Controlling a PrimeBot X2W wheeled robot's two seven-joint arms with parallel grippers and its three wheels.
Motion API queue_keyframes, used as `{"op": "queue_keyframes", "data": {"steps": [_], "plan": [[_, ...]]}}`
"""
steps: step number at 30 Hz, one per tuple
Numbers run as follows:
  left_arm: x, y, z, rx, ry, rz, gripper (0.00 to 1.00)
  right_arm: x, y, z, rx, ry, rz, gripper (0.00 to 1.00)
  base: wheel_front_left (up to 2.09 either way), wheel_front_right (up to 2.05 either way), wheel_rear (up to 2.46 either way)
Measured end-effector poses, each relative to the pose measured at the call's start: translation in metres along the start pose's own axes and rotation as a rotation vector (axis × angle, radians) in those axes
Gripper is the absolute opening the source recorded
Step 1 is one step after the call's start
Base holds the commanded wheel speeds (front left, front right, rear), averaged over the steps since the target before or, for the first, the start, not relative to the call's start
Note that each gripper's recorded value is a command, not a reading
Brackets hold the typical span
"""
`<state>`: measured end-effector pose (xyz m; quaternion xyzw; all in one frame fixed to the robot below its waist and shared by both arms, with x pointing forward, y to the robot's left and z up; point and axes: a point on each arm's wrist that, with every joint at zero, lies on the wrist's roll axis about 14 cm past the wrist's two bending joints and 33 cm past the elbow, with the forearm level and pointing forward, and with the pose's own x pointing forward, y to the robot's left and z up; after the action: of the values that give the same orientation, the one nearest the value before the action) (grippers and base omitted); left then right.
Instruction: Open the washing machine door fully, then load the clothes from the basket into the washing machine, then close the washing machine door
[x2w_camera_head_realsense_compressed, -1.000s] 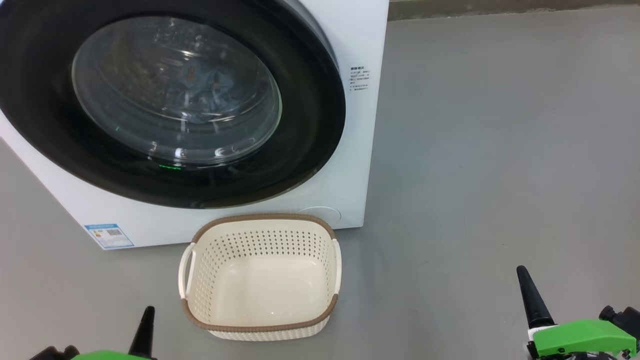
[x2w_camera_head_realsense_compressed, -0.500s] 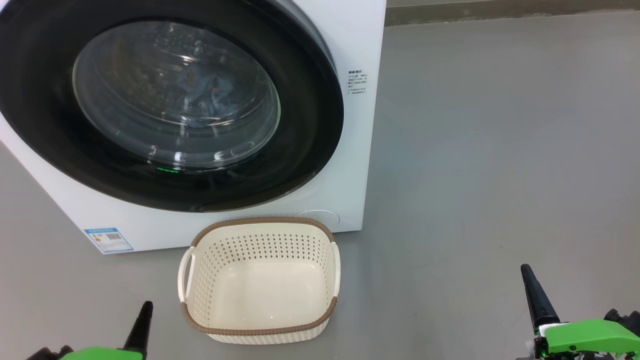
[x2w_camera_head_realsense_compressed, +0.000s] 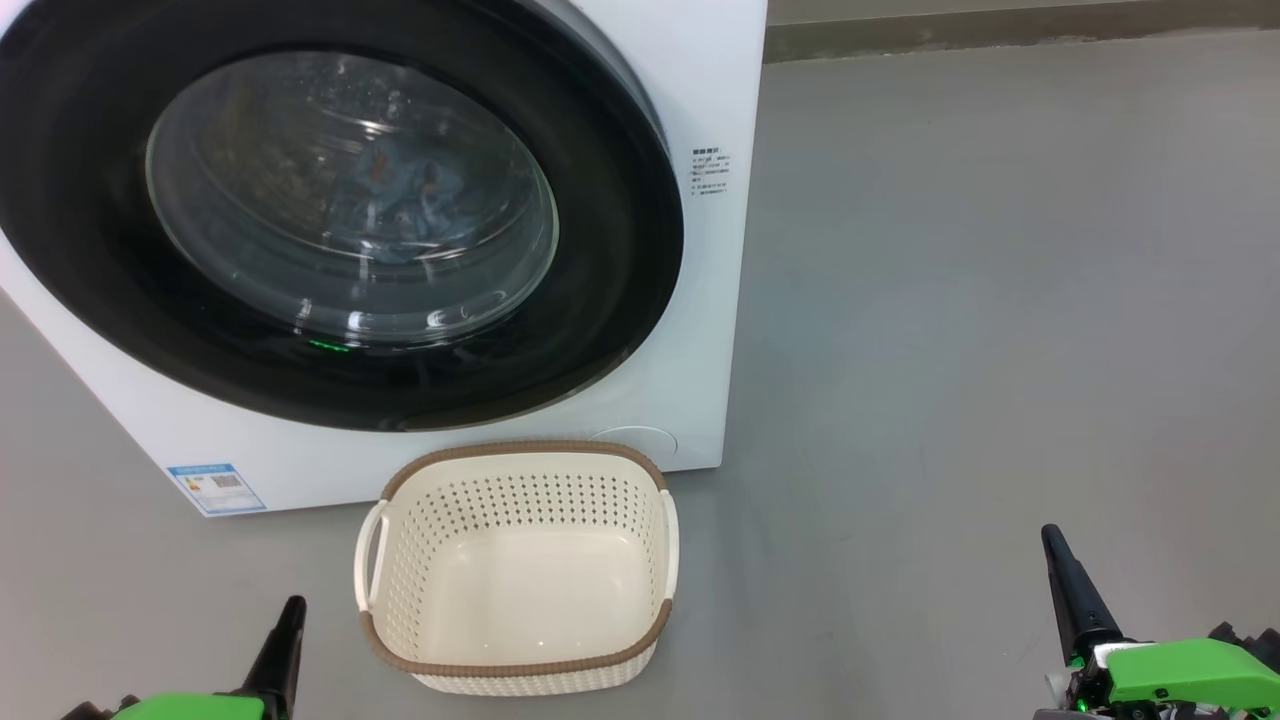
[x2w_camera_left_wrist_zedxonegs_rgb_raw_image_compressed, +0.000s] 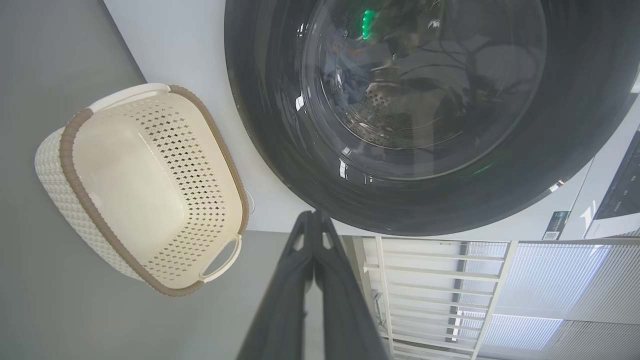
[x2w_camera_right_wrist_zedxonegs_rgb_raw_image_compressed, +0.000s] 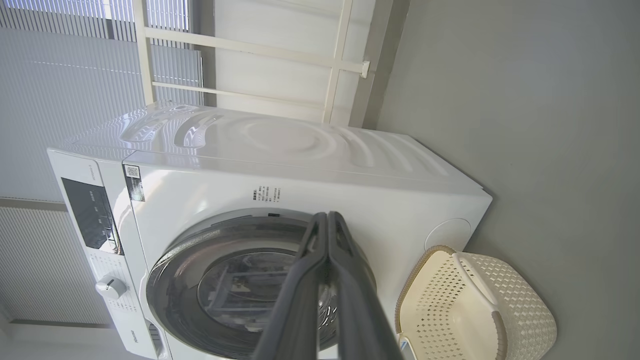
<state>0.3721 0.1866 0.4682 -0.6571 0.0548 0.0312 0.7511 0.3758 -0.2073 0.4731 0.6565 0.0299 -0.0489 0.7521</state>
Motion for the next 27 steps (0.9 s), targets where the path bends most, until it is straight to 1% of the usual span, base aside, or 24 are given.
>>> {"op": "queue_keyframes", "data": {"steps": [13,27], "plan": [[0.003,-0.013,0.001,-0.129,0.002,-0.044,0.0,-0.002,0.007,0.002,0.126,0.004,0.027,0.0,0.0,0.0,0.0],[0.003,-0.014,0.003,-0.134,-0.004,-0.047,0.0,-0.002,0.007,0.004,0.137,-0.003,0.028,0.0,0.0,0.0,0.0]]}}
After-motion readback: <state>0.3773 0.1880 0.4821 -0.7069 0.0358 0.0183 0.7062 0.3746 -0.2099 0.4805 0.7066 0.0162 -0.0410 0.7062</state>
